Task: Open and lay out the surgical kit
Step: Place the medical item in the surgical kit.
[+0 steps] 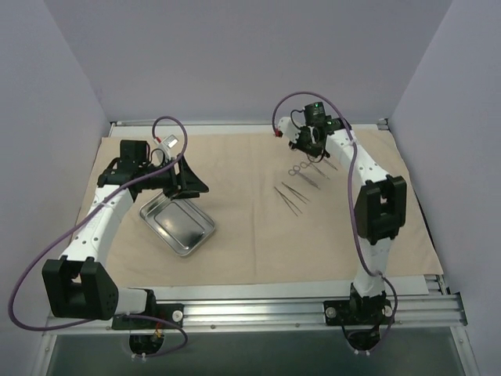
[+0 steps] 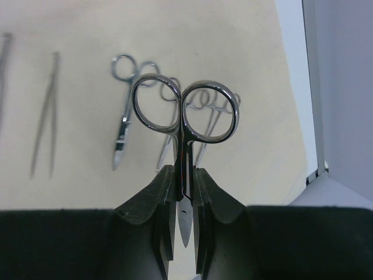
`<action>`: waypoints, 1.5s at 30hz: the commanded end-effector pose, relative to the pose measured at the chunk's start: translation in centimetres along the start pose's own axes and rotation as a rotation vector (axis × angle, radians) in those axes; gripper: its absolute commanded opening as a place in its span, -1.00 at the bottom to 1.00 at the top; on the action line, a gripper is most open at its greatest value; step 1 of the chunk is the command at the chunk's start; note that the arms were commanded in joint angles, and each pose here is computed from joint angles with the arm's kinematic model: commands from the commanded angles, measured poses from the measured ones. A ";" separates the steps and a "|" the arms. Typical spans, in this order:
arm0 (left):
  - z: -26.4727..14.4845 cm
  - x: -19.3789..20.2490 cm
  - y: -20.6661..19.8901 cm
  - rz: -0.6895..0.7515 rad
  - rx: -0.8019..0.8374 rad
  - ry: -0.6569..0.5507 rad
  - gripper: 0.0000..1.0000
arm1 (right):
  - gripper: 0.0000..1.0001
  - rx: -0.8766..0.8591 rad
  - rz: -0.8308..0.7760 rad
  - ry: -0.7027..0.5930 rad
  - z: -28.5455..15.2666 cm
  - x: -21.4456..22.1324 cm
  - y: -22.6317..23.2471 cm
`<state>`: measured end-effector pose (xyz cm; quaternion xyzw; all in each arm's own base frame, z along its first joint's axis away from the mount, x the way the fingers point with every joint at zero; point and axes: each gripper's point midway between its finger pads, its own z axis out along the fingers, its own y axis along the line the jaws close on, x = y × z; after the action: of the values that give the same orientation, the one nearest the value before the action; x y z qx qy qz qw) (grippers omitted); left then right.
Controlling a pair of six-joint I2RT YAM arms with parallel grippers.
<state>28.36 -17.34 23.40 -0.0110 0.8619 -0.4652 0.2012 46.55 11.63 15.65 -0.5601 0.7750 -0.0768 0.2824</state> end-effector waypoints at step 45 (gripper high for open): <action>2.1 0.4 3.2 -0.067 -0.003 0.025 0.30 | -1.00 0.188 0.294 0.251 13.2 14.7 -10.4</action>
<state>28.29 -17.30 18.94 -0.0507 0.8731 -0.4603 0.1524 58.91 -2.21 3.44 -0.4072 0.8648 -0.1663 0.2421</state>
